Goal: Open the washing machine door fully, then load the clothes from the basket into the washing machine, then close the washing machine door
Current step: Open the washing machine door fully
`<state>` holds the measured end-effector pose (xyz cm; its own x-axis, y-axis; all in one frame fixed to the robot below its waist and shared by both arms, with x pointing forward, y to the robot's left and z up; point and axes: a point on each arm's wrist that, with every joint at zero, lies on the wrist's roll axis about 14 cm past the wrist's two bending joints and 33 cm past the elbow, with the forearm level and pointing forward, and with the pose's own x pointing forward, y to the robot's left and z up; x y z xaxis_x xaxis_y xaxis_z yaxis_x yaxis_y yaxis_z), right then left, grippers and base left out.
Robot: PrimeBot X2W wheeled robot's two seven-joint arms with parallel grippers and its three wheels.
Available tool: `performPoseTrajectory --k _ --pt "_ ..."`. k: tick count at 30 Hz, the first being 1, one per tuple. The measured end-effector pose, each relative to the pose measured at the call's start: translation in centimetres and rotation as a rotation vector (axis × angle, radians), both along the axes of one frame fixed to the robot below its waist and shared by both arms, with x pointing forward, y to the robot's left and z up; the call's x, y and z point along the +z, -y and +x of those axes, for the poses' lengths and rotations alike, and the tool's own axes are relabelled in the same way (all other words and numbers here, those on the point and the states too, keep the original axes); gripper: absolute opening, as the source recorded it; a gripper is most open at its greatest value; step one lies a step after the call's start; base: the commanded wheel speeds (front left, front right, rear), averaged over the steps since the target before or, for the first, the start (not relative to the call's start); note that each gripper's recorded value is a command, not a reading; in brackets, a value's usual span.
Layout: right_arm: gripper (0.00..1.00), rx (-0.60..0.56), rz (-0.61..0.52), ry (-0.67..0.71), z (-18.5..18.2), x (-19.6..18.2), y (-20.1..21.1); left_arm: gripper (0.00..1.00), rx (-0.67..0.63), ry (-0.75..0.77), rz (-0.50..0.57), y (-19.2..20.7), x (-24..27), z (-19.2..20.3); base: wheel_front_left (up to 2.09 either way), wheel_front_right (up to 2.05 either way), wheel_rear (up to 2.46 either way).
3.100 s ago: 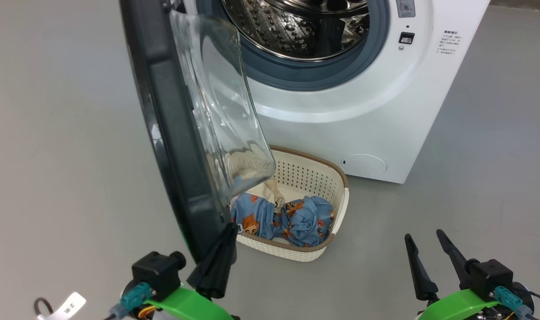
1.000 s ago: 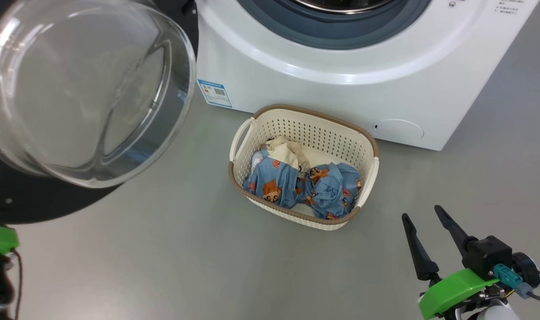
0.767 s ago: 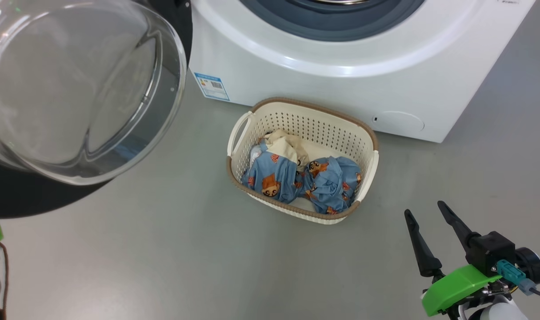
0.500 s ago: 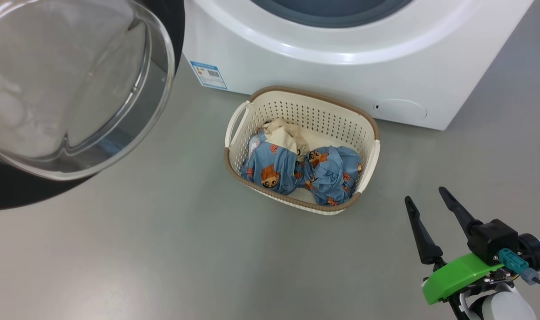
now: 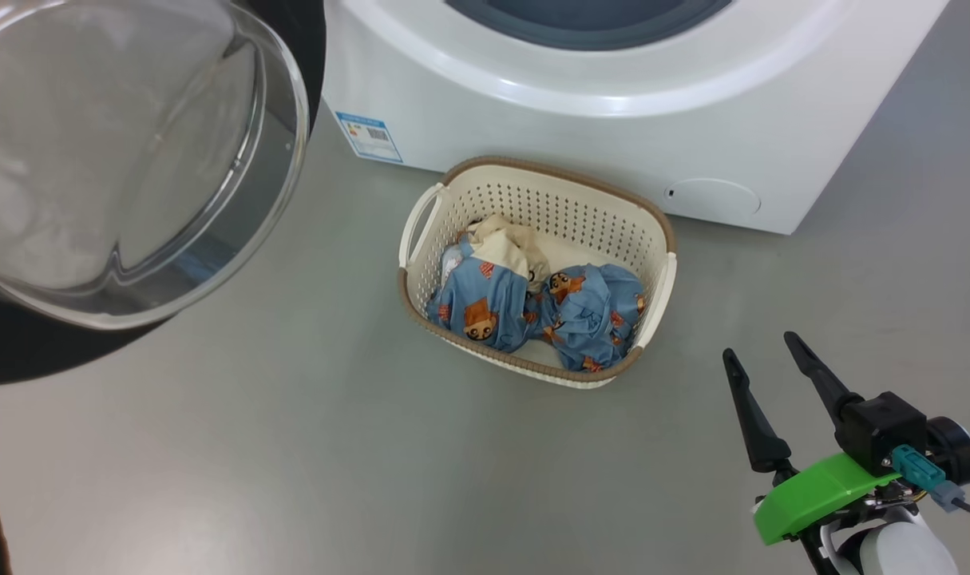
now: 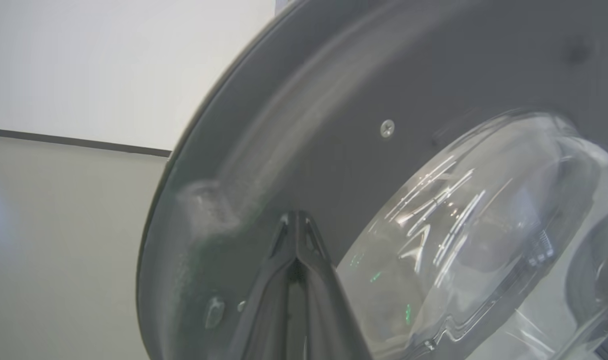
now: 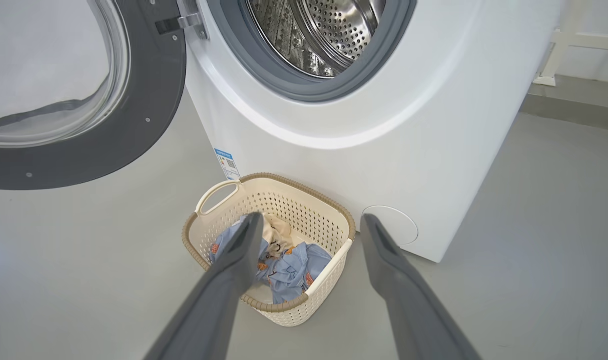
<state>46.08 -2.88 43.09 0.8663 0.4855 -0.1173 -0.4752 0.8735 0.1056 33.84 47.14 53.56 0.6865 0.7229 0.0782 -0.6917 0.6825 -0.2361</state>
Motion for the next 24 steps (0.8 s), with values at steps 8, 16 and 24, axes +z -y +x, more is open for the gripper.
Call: performPoseTrajectory --k 8,16,24 --pt "1.00 -0.032 0.032 0.047 -0.7 1.7 0.5 0.00 -0.102 0.107 0.093 4.5 3.1 -0.3 0.00 0.00 0.00" --pt "1.00 -0.095 0.052 0.090 -1.6 3.3 2.4 0.13 -0.299 0.174 0.166 11.0 5.9 1.0 0.00 0.00 0.00" --pt "1.00 -0.182 0.059 0.111 -3.8 4.5 5.6 0.25 -0.471 0.176 0.163 16.0 6.3 2.0 0.00 0.00 0.00"
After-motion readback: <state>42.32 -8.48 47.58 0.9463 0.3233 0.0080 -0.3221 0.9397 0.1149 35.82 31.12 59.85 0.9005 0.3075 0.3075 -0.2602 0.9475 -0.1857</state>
